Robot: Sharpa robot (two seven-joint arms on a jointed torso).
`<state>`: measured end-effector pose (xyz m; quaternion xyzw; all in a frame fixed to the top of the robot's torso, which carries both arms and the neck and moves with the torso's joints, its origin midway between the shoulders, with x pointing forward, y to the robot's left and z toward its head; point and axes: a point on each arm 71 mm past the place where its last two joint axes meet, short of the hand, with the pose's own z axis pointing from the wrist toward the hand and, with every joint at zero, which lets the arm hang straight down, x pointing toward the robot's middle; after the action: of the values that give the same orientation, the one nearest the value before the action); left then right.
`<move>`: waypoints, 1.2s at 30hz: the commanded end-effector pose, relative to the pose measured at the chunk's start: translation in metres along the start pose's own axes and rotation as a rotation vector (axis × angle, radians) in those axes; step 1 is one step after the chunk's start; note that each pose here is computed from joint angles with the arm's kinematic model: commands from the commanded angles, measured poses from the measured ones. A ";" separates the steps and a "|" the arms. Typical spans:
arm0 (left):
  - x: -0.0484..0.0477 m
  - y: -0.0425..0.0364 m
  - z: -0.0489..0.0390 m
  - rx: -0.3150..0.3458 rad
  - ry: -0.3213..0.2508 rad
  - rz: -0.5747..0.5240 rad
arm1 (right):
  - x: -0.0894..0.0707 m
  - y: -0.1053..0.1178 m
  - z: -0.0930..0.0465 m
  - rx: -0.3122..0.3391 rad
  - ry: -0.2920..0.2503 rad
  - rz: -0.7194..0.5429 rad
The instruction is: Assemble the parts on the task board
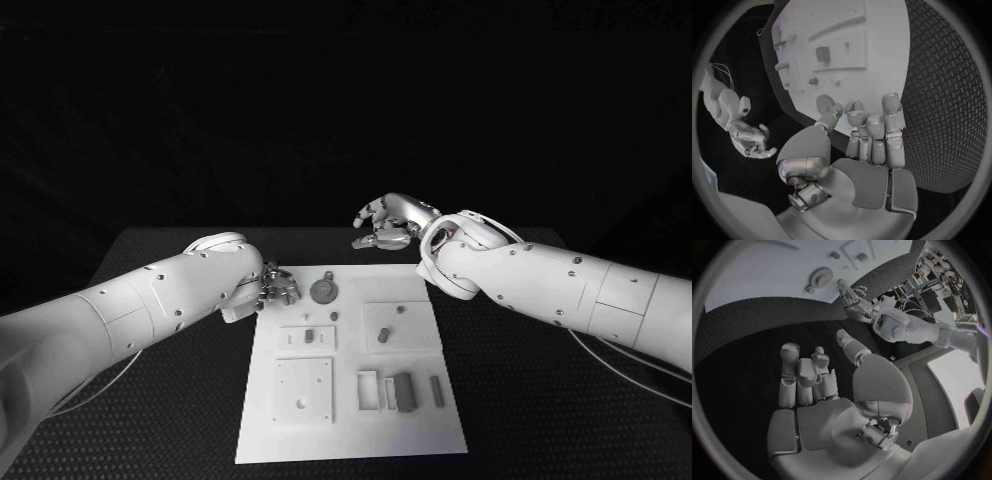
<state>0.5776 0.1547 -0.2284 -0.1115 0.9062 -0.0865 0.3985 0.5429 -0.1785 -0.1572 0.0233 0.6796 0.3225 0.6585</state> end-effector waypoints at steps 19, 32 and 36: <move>0.0024 0.0032 0.0025 0.005 0.017 -0.017 | 0.001 0.001 0.001 -0.006 0.016 -0.003; 0.0023 0.0048 0.0027 0.015 0.029 -0.035 | 0.002 0.001 0.001 -0.004 0.024 -0.003; 0.0020 0.0067 0.0022 0.018 0.028 -0.049 | 0.002 0.001 0.001 -0.004 0.024 -0.003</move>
<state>0.5794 0.1609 -0.2287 -0.1268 0.9052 -0.0999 0.3930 0.5434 -0.1771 -0.1582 0.0214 0.6837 0.3224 0.6544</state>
